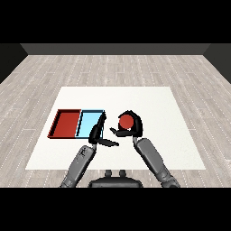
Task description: Pick the red can and put it in the red box
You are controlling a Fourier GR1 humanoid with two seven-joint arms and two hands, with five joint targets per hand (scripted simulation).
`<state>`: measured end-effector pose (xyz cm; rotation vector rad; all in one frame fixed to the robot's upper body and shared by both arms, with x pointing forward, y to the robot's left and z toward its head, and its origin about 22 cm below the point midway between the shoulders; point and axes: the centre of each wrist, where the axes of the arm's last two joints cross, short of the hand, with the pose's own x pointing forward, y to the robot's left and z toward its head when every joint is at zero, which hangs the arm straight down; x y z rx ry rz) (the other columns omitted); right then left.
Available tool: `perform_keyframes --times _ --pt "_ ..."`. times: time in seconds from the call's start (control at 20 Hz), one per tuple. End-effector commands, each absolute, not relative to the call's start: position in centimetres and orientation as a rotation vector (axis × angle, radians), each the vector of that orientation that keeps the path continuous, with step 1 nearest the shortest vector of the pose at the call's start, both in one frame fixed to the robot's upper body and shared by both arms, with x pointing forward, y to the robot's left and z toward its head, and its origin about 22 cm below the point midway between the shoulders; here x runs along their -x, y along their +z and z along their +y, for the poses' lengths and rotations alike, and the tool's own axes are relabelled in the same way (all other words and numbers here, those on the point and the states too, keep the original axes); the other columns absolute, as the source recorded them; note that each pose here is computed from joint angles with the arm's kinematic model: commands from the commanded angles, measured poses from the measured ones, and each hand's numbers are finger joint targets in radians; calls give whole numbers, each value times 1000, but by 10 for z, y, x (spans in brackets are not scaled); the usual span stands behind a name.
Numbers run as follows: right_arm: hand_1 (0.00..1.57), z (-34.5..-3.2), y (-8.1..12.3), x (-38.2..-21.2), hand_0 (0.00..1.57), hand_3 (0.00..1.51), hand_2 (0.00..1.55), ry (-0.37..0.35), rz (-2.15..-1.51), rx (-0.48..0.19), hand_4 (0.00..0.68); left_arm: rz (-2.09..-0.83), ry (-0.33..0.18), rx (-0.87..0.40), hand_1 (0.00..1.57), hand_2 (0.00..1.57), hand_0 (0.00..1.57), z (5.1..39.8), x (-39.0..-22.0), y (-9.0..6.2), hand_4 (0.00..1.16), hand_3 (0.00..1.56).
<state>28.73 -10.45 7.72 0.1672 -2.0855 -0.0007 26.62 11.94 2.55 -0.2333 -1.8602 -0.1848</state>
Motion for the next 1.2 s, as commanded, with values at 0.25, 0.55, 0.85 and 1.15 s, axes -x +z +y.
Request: perform_keyframes --times 0.25,0.55,0.85,1.15 --pt "1462 -104 67 -288 1462 1392 1435 13 -2113 -208 653 -1803 -183 258 0 0 0 113 -287 17 0 0" --pt "1469 -96 71 -289 1469 1386 1437 21 -2108 -225 662 -1809 -169 271 0 0 0 92 -282 -1 0 0" --pt "1440 -83 70 -270 1440 1398 1431 -6 -2123 -271 658 -1809 -149 306 0 0 0 99 -269 3 0 0" --pt "1515 -75 74 -265 1515 1416 1457 -13 -2097 -316 660 -1784 -161 336 0 0 0 84 -276 -6 0 0"
